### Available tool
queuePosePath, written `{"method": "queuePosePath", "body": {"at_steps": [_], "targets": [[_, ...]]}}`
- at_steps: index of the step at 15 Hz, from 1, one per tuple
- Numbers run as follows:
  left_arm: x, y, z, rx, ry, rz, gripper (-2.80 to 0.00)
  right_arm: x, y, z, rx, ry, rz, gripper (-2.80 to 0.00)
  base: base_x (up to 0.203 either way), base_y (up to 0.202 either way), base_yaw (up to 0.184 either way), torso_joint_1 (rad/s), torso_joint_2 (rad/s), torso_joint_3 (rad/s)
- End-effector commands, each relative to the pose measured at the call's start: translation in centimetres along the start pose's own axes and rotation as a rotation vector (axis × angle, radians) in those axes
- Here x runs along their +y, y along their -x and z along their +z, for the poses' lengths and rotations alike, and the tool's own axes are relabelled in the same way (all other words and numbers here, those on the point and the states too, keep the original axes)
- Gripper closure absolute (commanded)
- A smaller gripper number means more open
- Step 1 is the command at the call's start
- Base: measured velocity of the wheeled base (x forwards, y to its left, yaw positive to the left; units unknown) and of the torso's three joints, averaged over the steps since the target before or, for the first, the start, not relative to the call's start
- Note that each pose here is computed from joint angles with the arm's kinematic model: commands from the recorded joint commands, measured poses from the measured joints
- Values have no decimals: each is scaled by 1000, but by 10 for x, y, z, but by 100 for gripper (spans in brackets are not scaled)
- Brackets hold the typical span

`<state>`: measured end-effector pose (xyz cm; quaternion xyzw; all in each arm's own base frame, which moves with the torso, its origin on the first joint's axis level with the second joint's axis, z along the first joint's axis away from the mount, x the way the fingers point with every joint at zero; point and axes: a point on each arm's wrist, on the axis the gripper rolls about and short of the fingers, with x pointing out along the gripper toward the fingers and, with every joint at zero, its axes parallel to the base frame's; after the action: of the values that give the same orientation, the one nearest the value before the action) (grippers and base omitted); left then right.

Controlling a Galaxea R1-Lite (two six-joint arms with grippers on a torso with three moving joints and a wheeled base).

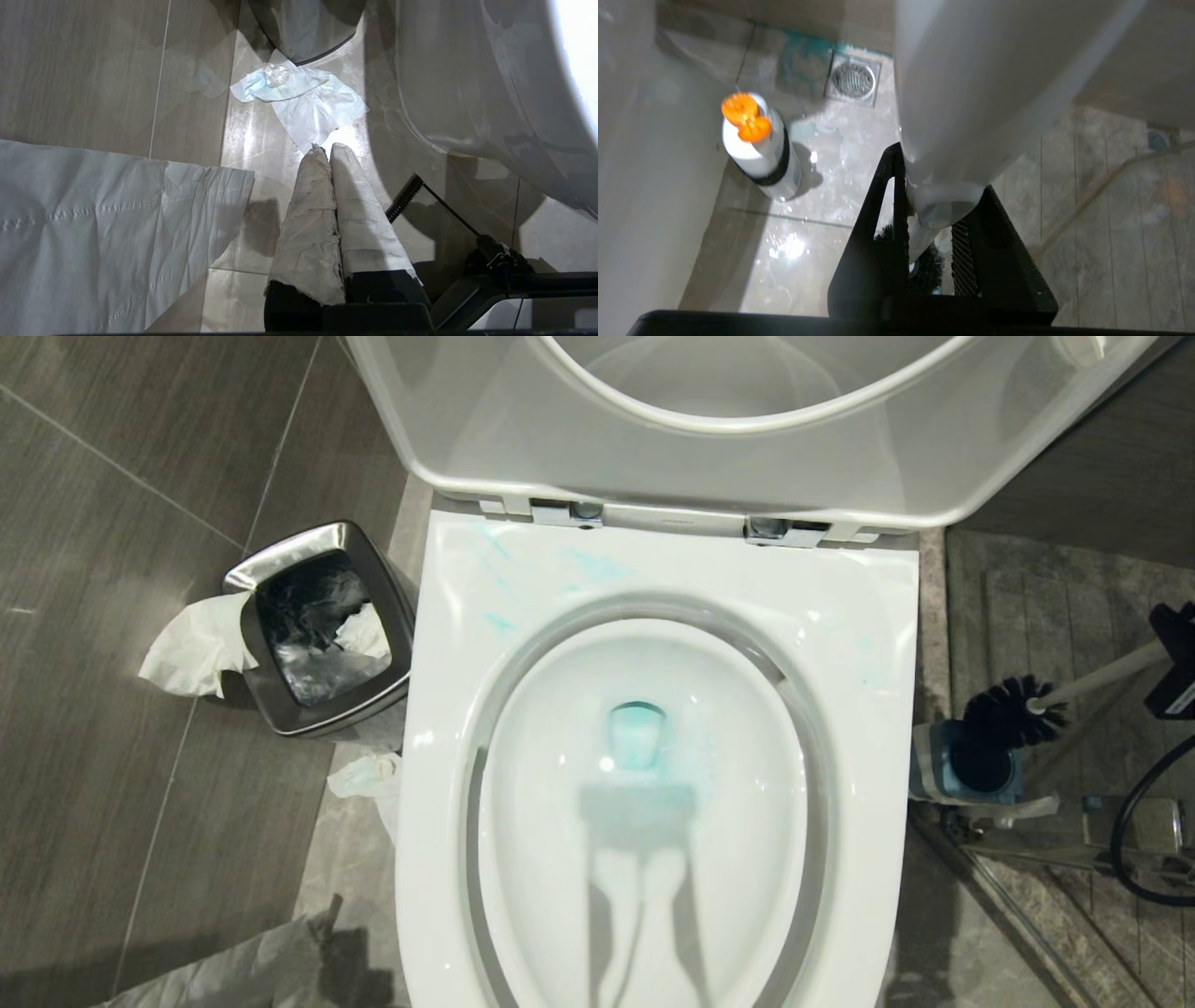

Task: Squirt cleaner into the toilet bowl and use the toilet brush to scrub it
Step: Scrub the toilet bowl

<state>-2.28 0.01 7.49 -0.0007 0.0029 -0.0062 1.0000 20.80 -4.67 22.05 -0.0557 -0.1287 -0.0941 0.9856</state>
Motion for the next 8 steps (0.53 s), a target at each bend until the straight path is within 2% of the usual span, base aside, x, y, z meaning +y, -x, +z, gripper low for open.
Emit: {"method": "queuePosePath", "body": {"at_steps": [1,5,8], "targets": [[0,0,0,2,0,0,0,-1,7,13,-55,3,-4,0,0,0,0,0,0,0],[0,0,0,2,0,0,0,-2,20,37,-72,3,-3,0,0,0,0,0,0,0],[0,0,0,2,0,0,0,-2,38,58,-24,-20,5,0,0,0,0,0,0,0]]}}
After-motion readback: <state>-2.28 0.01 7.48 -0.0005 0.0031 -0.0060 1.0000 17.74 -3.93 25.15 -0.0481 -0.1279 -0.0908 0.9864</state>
